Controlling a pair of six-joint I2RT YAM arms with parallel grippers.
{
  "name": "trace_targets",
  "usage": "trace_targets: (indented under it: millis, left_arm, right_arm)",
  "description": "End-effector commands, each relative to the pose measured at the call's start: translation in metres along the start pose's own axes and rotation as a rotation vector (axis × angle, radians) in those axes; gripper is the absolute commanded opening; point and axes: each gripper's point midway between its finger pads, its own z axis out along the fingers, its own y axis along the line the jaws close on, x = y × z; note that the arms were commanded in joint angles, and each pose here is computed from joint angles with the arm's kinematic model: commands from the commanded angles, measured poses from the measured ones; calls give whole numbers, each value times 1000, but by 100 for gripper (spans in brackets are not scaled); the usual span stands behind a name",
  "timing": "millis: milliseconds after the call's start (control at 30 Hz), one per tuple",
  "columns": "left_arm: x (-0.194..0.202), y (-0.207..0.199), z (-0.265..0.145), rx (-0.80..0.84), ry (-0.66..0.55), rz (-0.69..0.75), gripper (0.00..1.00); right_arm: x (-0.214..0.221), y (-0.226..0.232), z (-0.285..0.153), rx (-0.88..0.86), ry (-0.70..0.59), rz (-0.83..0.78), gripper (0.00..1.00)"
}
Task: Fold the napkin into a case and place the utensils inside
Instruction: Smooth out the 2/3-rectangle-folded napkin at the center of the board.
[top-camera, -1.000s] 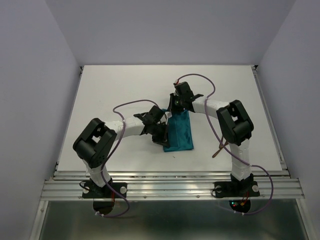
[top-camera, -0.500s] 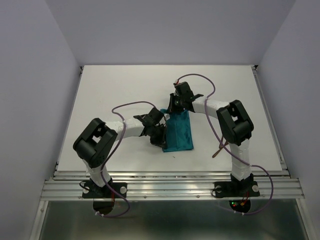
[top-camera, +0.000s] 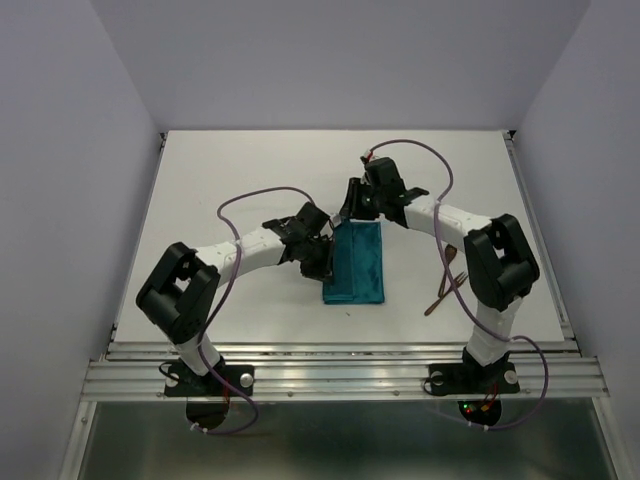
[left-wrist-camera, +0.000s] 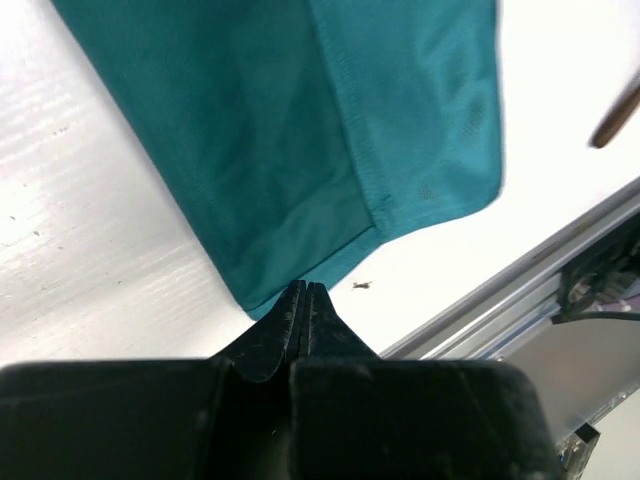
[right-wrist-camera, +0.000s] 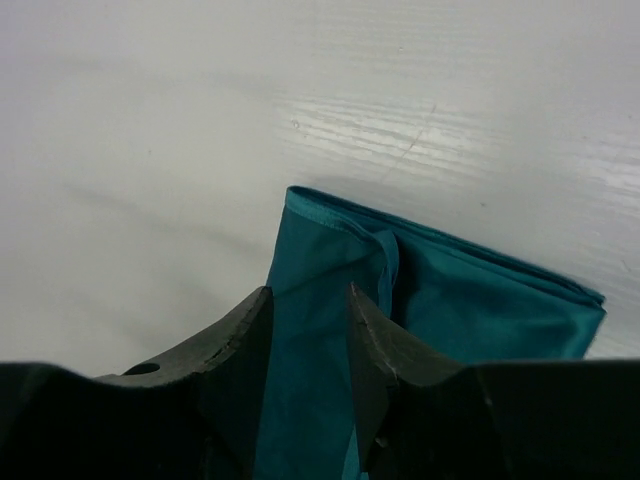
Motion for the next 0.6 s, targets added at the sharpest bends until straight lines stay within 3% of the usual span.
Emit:
trace_targets:
  millis: [0, 267, 433, 567]
  left_arm:
    - [-18, -18, -26, 19, -66, 52, 0]
    - [-29, -19, -27, -31, -92, 38, 2]
    - [-27, -33, -23, -101, -94, 67, 19]
    - [-22, -38, -4, -152, -57, 90, 28]
  right_arm:
    - [-17, -12, -35, 33, -84, 14, 41]
    - [60, -51, -67, 90, 26, 112, 42]
    - [98, -57, -90, 80, 75, 168, 47]
    - [129, -60, -97, 56, 141, 222, 49]
